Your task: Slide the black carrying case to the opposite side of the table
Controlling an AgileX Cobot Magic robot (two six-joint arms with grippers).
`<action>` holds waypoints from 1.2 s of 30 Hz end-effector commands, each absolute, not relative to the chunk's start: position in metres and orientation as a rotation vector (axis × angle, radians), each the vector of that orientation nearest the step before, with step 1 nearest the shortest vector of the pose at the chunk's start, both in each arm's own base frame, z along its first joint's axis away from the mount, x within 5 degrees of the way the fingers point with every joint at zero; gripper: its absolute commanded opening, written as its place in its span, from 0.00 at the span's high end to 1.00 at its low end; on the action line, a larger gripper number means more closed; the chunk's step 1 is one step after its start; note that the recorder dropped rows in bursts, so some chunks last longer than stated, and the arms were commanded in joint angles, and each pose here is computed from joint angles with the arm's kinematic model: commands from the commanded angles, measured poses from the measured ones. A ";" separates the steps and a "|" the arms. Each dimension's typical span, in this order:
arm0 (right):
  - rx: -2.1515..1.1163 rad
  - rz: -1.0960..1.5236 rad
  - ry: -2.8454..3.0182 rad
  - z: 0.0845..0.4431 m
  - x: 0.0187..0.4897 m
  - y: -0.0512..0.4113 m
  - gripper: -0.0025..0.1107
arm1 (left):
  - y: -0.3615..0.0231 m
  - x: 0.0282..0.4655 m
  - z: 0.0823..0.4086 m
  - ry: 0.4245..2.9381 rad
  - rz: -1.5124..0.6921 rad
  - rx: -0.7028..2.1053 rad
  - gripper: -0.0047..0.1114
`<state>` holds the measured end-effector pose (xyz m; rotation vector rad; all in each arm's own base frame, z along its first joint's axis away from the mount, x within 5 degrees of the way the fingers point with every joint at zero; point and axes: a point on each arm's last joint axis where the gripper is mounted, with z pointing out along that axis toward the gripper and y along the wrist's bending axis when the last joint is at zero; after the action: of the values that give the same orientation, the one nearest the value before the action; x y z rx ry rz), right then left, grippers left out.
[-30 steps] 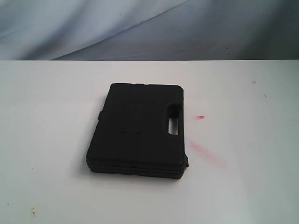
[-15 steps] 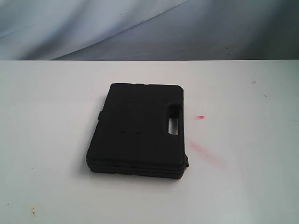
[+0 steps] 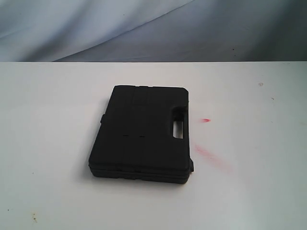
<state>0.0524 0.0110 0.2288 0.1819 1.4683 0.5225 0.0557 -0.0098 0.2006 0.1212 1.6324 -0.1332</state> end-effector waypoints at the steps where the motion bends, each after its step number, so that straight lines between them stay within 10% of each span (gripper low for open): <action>1: 0.124 0.523 1.484 0.249 0.045 0.014 0.98 | -0.010 0.056 0.200 1.627 -0.139 0.111 0.96; 22: -0.206 0.417 1.892 0.329 0.094 0.037 0.98 | -0.010 0.056 0.200 1.627 -0.139 0.111 0.96; 36: -0.401 0.506 2.216 0.321 0.154 0.073 0.98 | -0.010 0.056 0.200 1.627 -0.139 0.111 0.96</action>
<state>0.1437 0.0648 0.3259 -0.3620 2.1627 0.4886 0.0557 -0.0098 0.2006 0.1212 1.6324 -0.1332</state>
